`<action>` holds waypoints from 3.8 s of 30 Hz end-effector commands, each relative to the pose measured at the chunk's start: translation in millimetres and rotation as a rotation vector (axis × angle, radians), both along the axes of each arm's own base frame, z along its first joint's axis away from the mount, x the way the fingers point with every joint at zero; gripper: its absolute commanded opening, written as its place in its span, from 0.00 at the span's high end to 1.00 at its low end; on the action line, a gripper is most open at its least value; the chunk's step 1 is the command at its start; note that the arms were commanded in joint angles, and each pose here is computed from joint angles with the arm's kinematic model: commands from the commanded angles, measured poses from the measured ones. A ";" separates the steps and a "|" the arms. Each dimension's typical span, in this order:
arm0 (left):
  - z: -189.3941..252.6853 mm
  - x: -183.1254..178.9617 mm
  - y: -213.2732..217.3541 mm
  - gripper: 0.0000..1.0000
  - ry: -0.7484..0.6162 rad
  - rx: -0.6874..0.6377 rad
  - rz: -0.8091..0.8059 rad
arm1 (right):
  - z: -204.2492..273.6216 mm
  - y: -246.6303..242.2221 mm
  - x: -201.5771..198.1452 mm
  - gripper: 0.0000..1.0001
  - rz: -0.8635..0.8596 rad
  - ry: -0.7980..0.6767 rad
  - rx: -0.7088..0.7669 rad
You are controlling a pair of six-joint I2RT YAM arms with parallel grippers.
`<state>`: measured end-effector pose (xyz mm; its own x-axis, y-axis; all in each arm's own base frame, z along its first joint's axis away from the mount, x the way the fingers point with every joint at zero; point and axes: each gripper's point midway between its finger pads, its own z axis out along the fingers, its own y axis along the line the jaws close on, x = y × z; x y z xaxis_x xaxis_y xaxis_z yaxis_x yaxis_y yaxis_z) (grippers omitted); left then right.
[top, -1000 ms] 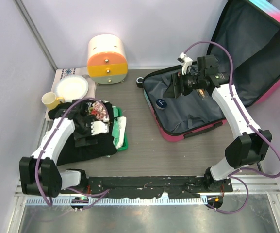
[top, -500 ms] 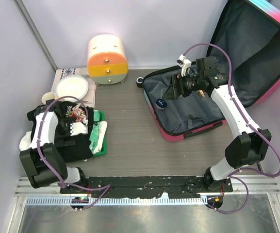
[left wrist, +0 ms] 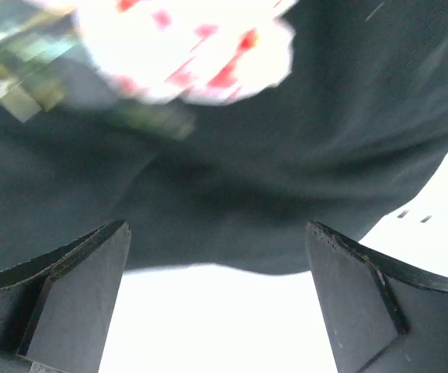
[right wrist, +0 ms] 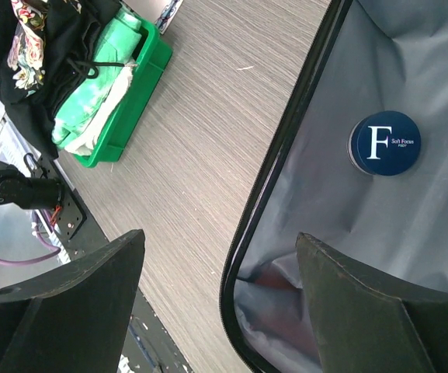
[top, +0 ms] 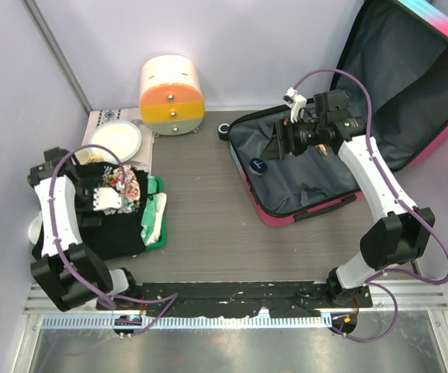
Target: Open, take out, and arrange the luggage
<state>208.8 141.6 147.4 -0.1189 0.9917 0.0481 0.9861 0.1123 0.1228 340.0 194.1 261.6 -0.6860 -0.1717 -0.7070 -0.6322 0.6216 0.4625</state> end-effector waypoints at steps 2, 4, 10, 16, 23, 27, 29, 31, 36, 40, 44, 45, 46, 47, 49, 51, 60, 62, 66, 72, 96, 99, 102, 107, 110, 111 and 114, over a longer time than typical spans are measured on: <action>73.0 -22.3 -27.6 0.00 -0.031 -0.068 -0.061 | 44.2 1.2 -10.1 0.16 0.032 -0.126 0.031; 88.0 -19.9 -38.6 0.00 -0.076 -0.108 -0.026 | 47.4 1.0 -10.1 0.16 0.029 -0.131 0.035; 148.3 42.2 -98.6 0.00 -0.348 -0.334 0.153 | 56.4 2.8 -0.6 0.16 0.014 -0.162 0.045; 196.0 136.6 -173.7 0.08 -0.506 -0.780 0.558 | 65.9 -8.4 21.8 0.16 -0.059 -0.246 -0.020; 191.1 221.1 -241.5 0.11 -0.646 -1.062 0.794 | 72.1 -57.9 53.0 0.04 -0.342 -0.441 -0.181; 158.6 256.1 -238.1 0.20 -0.673 -1.147 1.118 | 60.2 -75.0 54.7 0.00 -0.388 -0.483 -0.232; 146.2 269.5 -240.1 0.20 -0.667 -1.205 1.218 | 48.4 -79.1 56.4 0.00 -0.390 -0.466 -0.255; 152.2 277.1 -245.1 0.19 -0.681 -1.279 1.228 | 40.9 -79.9 55.3 0.00 -0.378 -0.447 -0.267; 160.6 280.2 -246.9 0.16 -0.745 -1.252 1.174 | 44.1 -80.3 53.9 0.00 -0.364 -0.477 -0.261; 134.6 274.5 -246.7 0.11 -0.689 -1.175 1.190 | 47.5 -86.8 53.8 0.00 -0.371 -0.487 -0.252; 130.6 273.4 -266.8 0.15 -0.609 -1.273 1.166 | 43.9 -92.2 57.3 0.00 -0.372 -0.480 -0.277; 127.9 275.9 -270.7 0.15 -0.617 -1.280 1.179 | 38.8 -93.7 58.2 0.00 -0.371 -0.466 -0.290; 131.3 281.7 -273.8 0.17 -0.644 -1.300 1.165 | 35.8 -95.9 60.6 0.00 -0.373 -0.456 -0.299; 126.9 284.5 -275.8 0.18 -0.662 -1.287 1.182 | 32.7 -95.8 60.2 0.00 -0.365 -0.445 -0.303; 111.0 294.6 -273.7 0.23 -0.668 -1.277 1.248 | 24.3 -95.5 55.6 0.01 -0.333 -0.424 -0.317; 95.7 298.1 -275.4 0.28 -0.646 -1.279 1.297 | 17.3 -93.2 51.3 0.01 -0.297 -0.423 -0.323; 62.5 313.4 -277.2 0.30 -0.693 -1.363 1.376 | -14.8 -96.5 55.9 0.02 -0.301 -0.301 -0.362; 62.0 309.9 -275.8 0.31 -0.711 -1.374 1.364 | -22.7 -96.1 56.5 0.03 -0.308 -0.263 -0.355; 30.5 300.5 -280.8 0.29 -0.640 -1.321 1.416 | -31.7 -103.0 62.2 0.03 -0.369 -0.204 -0.295; 17.3 298.2 -292.1 0.30 -0.567 -1.306 1.405 | -57.2 -127.6 52.2 0.05 -0.386 -0.127 -0.301; 4.8 382.8 -244.6 0.52 -0.706 -1.368 1.499 | -64.9 -181.6 75.4 0.13 -0.507 -0.016 -0.289; -1.0 395.1 -237.1 0.52 -0.707 -1.369 1.476 | -62.8 -182.5 79.7 0.14 -0.500 -0.008 -0.295; -12.8 401.4 -233.5 0.52 -0.699 -1.356 1.486 | -62.3 -186.1 83.0 0.14 -0.504 -0.009 -0.314; -20.2 409.1 -231.7 0.53 -0.708 -1.349 1.470 | -60.0 -189.6 85.3 0.14 -0.515 -0.023 -0.328; -21.1 413.4 -238.6 0.53 -0.669 -1.365 1.450 | -63.8 -190.2 85.0 0.14 -0.514 -0.016 -0.333; -18.9 415.4 -240.2 0.53 -0.667 -1.374 1.449 | -65.4 -190.4 85.3 0.14 -0.515 -0.012 -0.334; -26.1 418.4 -240.0 0.53 -0.659 -1.367 1.471 | -66.2 -190.5 87.2 0.14 -0.517 -0.011 -0.332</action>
<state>608.5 -94.3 97.8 -0.4122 -0.4559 -0.7888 -0.0821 0.8809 -0.4662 418.2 8.5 182.6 -0.7588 -0.0241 -0.6509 -0.2118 0.9541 0.2116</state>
